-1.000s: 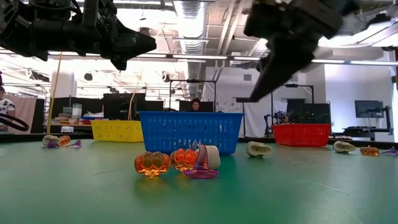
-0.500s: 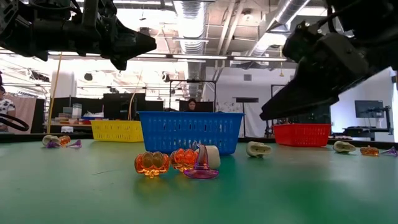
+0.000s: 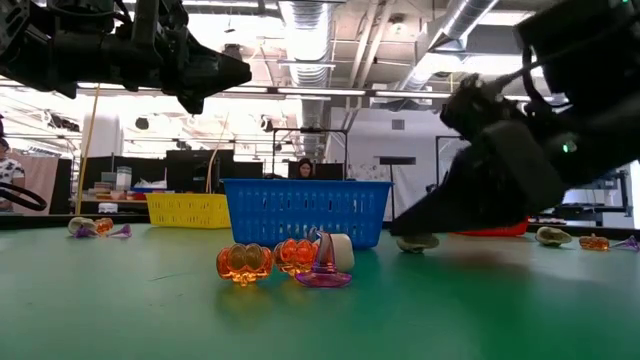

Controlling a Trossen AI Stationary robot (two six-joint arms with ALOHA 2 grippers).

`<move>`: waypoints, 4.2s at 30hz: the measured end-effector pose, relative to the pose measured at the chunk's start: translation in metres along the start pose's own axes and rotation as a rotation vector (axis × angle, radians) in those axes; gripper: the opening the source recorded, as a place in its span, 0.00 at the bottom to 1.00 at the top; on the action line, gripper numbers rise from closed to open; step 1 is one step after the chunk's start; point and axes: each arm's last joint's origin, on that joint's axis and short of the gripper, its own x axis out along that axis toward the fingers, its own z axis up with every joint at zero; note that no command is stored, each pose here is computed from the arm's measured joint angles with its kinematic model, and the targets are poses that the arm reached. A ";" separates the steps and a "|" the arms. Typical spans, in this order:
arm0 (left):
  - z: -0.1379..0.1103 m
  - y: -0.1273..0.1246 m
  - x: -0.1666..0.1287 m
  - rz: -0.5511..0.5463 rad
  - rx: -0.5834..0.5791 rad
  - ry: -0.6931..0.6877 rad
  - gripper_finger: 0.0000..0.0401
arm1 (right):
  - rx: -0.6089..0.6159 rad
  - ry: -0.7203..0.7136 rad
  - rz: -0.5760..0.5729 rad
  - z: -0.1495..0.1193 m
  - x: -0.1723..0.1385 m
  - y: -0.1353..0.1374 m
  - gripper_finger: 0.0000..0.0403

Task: Sort Halloween decoration
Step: Put the white skull toy into the blue bin, then put the purple witch hat toy into the red bin

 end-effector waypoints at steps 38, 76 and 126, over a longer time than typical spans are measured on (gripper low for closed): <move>-0.002 0.000 0.000 0.003 0.008 0.015 0.19 | -0.114 -0.098 0.026 0.055 -0.049 0.017 0.34; 0.000 0.000 0.000 0.001 0.012 0.001 0.19 | 0.080 0.703 0.226 0.091 -0.080 0.029 0.62; -0.002 0.000 0.000 0.003 0.015 0.017 0.19 | 0.140 1.072 -0.050 0.029 -0.126 0.019 0.48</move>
